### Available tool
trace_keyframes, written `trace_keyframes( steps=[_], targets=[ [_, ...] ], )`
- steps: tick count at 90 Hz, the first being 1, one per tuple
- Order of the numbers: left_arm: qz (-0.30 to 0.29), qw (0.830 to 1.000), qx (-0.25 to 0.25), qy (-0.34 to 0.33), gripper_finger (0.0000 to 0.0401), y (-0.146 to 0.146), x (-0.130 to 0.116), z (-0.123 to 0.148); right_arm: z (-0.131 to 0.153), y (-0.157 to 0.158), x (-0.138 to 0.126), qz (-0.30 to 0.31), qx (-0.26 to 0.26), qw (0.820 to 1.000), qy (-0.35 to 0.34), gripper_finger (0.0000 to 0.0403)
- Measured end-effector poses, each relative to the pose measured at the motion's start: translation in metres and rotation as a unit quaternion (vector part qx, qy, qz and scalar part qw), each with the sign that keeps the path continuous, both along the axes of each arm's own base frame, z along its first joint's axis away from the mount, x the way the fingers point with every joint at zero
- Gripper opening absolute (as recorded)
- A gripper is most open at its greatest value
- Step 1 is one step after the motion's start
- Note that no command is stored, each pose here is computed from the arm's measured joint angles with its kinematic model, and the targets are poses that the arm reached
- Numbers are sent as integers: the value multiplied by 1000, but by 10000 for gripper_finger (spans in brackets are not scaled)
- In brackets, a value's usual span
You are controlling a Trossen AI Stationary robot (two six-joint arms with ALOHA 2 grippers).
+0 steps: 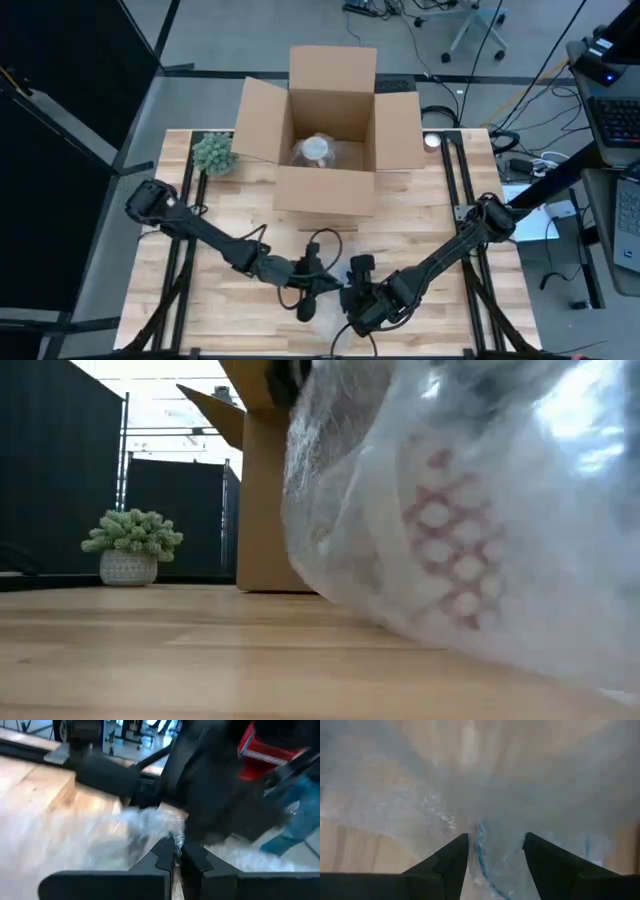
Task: Wrap mug
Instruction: Wrap the red mug with bubble wrap
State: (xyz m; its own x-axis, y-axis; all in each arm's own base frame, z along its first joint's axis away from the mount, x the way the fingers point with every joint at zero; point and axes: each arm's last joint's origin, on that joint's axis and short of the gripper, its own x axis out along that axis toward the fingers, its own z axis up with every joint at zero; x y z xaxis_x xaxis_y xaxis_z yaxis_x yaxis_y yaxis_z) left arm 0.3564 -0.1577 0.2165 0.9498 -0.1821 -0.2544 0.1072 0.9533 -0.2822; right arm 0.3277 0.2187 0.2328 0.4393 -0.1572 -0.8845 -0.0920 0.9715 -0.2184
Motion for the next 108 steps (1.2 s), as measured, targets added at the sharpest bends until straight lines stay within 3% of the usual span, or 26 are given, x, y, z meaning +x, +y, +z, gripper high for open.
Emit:
trace_keyframes(
  steps=[31, 49, 69, 92, 108],
  targets=[
    [22, 1000, -1, 0, 0, 12, 19, -30, 52, -3, -18, -15, -8, 996, 87, 176],
    [20, 1000, -6, -6, 0, 18, 23, -32, 73, 11, -20, 0, 16, 999, 39, 176],
    [16, 1000, -7, -14, 0, 18, 24, -30, 36, 19, -10, 39, -5, 999, -9, 176],
    [7, 1000, -10, -10, 0, 17, 24, -31, -12, 8, -5, 24, -3, 1000, -8, 176],
    [8, 1000, -11, -11, 0, 18, 24, -30, -27, 2, -9, 2, -5, 1000, 2, 176]
  ],
)
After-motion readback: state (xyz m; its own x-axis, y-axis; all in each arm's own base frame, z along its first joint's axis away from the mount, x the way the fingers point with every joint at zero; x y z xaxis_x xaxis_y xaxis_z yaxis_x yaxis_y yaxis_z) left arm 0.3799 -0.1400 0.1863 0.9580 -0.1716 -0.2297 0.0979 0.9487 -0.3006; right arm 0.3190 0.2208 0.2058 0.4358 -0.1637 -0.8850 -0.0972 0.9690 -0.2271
